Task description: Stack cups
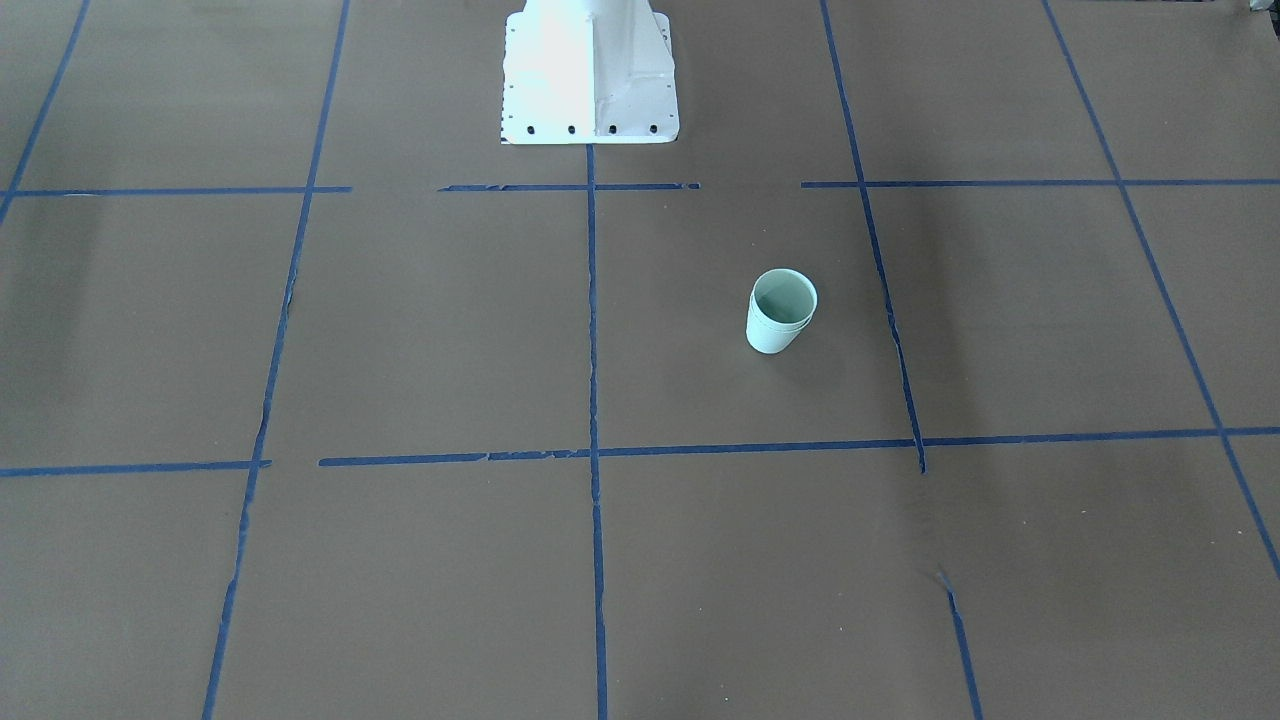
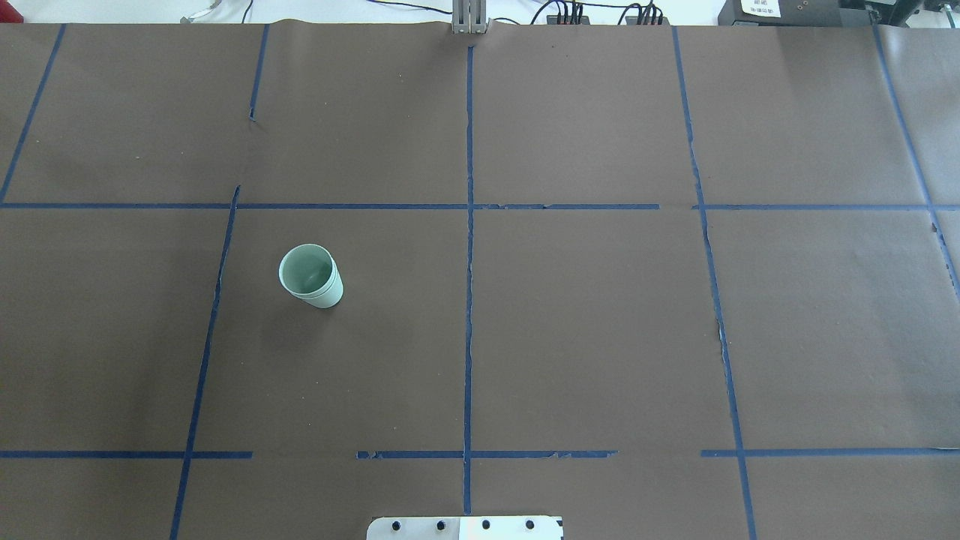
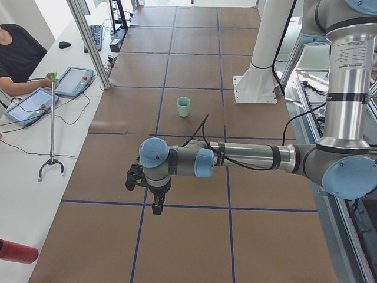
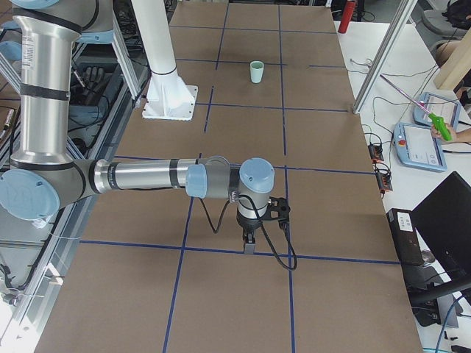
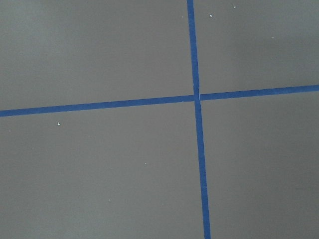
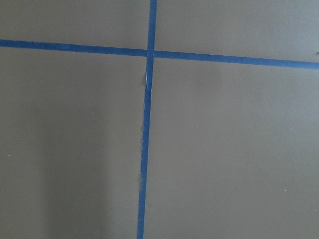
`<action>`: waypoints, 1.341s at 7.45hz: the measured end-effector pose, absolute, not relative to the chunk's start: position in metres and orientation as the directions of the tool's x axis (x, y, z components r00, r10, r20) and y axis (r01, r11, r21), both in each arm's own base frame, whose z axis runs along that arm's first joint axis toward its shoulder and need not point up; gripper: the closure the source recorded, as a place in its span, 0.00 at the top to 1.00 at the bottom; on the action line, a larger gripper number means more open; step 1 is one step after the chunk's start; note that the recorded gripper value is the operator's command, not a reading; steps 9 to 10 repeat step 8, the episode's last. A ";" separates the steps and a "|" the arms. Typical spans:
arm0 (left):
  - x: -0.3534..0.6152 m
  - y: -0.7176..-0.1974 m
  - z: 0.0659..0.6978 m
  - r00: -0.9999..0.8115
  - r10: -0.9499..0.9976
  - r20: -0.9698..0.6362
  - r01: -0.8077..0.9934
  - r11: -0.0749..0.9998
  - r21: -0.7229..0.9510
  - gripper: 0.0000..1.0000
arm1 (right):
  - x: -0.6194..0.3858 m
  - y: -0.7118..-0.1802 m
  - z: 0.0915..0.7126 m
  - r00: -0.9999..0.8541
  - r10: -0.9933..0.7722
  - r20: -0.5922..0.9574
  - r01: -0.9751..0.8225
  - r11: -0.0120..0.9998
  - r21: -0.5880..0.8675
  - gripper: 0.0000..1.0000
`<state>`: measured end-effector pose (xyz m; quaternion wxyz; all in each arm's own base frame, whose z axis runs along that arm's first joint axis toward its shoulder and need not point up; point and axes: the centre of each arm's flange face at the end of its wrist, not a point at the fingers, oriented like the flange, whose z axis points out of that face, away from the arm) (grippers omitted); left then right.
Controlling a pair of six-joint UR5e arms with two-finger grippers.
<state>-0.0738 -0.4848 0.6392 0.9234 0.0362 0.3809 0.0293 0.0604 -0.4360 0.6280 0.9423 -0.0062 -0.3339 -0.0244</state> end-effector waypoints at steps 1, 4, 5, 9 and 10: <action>-0.073 -0.484 0.639 0.702 0.081 -0.708 -0.026 0.996 0.088 1.00 | 0.060 -0.436 0.628 0.776 -0.042 0.630 0.050 0.999 0.005 1.00; -0.073 -0.482 0.642 0.698 0.078 -0.712 -0.026 0.996 0.083 1.00 | 0.060 -0.436 0.628 0.776 -0.042 0.630 0.050 0.999 0.005 1.00; -0.073 -0.481 0.642 0.698 0.078 -0.712 -0.027 0.996 0.083 1.00 | 0.060 -0.436 0.628 0.776 -0.042 0.630 0.050 0.999 0.006 1.00; -0.073 -0.480 0.643 0.699 0.077 -0.711 -0.026 0.996 0.083 1.00 | 0.060 -0.436 0.628 0.776 -0.042 0.630 0.050 0.999 0.006 1.00; -0.073 -0.480 0.643 0.699 0.077 -0.711 -0.026 0.996 0.083 1.00 | 0.060 -0.436 0.628 0.776 -0.042 0.630 0.050 0.999 0.006 1.00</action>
